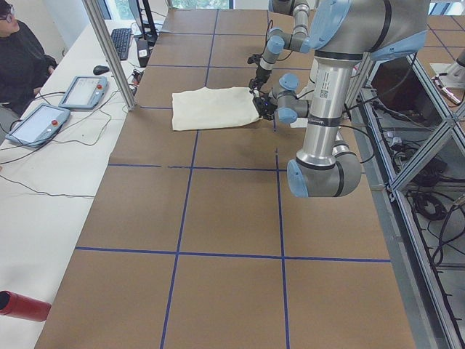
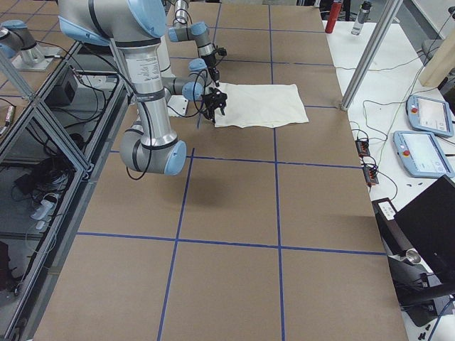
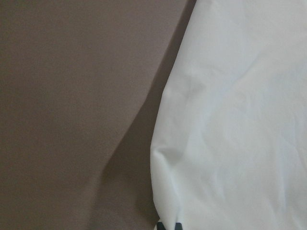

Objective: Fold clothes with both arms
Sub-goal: 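Grasp the near edge corners of the shirt with both grippers, then lift the near edge with both grippers and fold it toward the far edge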

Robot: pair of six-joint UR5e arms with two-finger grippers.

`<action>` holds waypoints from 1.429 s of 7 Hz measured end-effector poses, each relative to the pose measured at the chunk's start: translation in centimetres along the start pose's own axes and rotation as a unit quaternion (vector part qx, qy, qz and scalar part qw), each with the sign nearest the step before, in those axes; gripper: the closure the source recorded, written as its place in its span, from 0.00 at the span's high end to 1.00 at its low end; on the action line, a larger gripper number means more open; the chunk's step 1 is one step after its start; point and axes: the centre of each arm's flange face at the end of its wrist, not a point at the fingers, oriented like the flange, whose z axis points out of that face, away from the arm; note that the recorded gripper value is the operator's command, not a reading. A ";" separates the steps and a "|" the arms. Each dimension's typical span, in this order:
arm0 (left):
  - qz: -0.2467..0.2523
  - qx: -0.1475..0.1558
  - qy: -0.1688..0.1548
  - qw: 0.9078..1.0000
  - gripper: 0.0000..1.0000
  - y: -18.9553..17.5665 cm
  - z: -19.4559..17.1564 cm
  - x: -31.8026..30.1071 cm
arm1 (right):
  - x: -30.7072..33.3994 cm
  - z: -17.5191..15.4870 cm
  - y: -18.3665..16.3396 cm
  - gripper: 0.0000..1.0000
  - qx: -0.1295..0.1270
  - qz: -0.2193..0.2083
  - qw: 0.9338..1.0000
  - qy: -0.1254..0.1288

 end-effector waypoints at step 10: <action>0.027 -0.018 0.014 0.999 0.00 -0.2 -6.4 3.0 | -2.1 -6.8 -0.7 0.00 -0.026 0.043 0.997 -0.056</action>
